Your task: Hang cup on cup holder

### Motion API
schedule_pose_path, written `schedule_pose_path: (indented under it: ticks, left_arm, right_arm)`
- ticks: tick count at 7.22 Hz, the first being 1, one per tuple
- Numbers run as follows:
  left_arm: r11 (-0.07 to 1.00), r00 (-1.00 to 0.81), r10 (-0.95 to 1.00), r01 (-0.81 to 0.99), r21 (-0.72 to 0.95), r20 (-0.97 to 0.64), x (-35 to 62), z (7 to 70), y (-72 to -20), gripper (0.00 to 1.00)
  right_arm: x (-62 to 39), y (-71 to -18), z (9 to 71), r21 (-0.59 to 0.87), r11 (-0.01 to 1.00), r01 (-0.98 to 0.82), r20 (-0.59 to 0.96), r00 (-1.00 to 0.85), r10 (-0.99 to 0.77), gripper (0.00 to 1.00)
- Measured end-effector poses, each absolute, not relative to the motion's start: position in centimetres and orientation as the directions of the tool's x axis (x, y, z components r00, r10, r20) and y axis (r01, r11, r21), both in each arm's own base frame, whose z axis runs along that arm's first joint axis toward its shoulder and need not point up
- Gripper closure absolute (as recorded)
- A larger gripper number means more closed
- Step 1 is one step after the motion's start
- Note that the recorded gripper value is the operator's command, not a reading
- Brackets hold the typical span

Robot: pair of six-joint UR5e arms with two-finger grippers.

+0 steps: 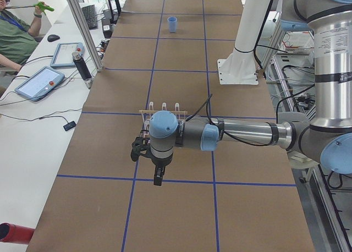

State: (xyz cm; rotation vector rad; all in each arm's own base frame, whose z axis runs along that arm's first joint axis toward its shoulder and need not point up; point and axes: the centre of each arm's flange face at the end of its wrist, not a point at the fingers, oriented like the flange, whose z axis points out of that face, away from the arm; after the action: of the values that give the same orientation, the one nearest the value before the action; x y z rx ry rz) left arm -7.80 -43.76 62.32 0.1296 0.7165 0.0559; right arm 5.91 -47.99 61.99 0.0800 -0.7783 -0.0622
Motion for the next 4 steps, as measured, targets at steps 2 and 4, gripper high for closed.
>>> schedule_pose_path:
  ticks: [2,4]
  left_arm:
    - [0.991,0.752,0.092,-0.007,0.131,-0.652,-7.78,62.67,-43.79,0.02]
    - [0.992,0.751,0.09,-0.008,0.128,-0.654,-7.77,62.91,-43.75,0.02]
  right_arm:
    - [5.97,-47.86,61.88,0.097,0.995,0.025,0.699,0.71,-0.086,0.0]
    - [5.94,-47.82,61.75,0.1,0.995,0.026,0.699,0.71,-0.089,0.0]
